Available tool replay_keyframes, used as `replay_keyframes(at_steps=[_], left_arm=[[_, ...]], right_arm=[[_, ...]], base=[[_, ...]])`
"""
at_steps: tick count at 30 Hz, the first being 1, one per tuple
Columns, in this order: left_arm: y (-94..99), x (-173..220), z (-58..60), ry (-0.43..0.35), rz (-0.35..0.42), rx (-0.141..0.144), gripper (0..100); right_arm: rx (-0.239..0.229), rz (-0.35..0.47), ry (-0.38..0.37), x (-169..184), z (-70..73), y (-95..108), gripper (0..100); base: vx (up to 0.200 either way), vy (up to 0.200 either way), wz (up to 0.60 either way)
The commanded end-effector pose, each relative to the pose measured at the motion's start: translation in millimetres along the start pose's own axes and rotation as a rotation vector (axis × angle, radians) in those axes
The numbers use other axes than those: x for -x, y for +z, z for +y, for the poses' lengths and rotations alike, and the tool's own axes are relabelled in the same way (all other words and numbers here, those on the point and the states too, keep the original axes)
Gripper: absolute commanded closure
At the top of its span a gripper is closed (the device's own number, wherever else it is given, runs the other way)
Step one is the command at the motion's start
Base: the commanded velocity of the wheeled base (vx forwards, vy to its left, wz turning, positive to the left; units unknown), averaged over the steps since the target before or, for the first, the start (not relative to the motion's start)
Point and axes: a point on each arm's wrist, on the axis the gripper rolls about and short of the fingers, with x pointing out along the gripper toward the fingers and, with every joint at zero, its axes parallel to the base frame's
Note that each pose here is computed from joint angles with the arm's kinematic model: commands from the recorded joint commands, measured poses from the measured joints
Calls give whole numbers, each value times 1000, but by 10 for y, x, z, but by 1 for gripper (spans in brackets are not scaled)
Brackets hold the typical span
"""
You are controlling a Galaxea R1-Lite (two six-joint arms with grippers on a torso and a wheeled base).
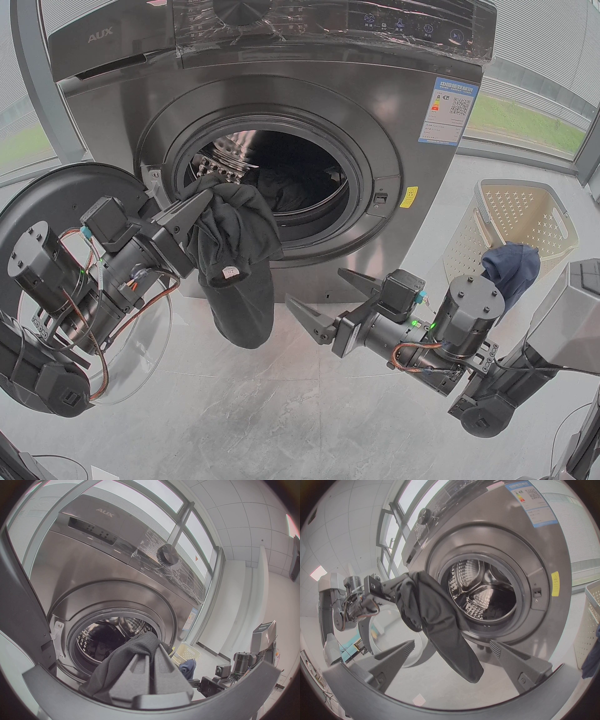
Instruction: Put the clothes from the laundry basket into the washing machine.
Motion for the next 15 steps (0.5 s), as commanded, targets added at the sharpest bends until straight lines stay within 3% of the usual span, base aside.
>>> replay_keyframes(at_steps=[1,7,15], left_arm=[[-21,4,-2,-1,9,2,100],[-42,1,3,0,16,2,100],[-57,-3,8,1,21,4,100]], right_arm=[[-2,-65,34,-154,81,93,0],[-5,-177,68,-430,158,267,0],[-9,-194,119,-499,273,271,0]], base=[[0,0,0],[0,0,0],[0,0,0]])
